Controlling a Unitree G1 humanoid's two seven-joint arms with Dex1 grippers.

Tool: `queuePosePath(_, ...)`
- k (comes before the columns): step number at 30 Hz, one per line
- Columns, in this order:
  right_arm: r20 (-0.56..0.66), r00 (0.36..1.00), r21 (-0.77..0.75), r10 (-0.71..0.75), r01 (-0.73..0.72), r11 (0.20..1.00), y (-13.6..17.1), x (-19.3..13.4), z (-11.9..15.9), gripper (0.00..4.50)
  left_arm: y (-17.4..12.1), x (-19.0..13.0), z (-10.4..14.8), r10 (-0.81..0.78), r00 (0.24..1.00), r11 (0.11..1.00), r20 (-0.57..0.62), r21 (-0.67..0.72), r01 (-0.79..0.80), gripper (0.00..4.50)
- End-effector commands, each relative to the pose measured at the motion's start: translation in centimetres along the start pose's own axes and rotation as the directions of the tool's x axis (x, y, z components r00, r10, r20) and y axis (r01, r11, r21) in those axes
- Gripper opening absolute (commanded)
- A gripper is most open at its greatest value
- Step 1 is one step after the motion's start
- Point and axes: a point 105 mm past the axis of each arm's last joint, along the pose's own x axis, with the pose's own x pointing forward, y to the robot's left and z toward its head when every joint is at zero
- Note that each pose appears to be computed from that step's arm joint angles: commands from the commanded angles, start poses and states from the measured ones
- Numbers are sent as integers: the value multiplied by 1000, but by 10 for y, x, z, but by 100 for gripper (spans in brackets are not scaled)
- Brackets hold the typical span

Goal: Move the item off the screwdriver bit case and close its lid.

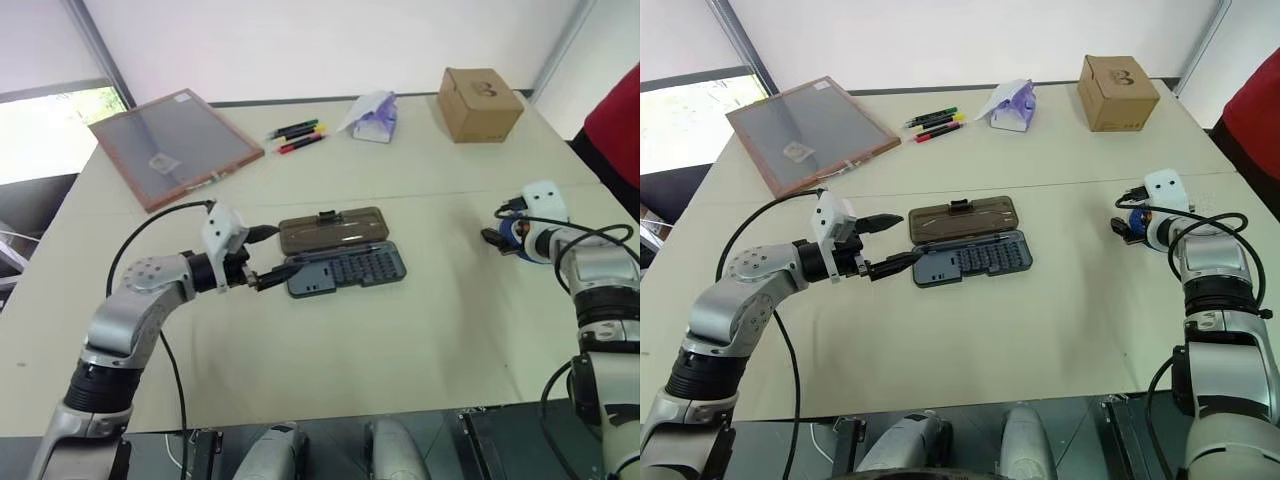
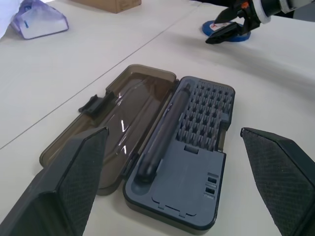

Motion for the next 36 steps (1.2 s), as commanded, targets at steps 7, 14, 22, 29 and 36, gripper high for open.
queuePosePath(7, -2, 997, -242, -83, 80, 967, -42, -68, 32, 449, 22, -14, 6, 67, 998, 996, 14, 56, -68, 450)
queuePosePath(14, 203, 979, -274, 6, 51, 960, 0, -88, 98, 449, 77, -3, -3, 177, 984, 984, -24, 18, -177, 450)
queuePosePath(22, 326, 899, -171, 292, -247, 954, 106, -75, 119, 449, 126, 38, -8, 231, 960, 970, -159, 113, -215, 450)
queuePosePath(29, 324, 893, -120, 312, -288, 950, 128, -78, 108, 449, 128, 59, -5, 243, 949, 964, -202, 157, -214, 450)
queuePosePath(36, 310, 906, -78, 289, -278, 957, 132, -79, 98, 449, 116, 81, 10, 191, 971, 977, -147, 126, -173, 450)
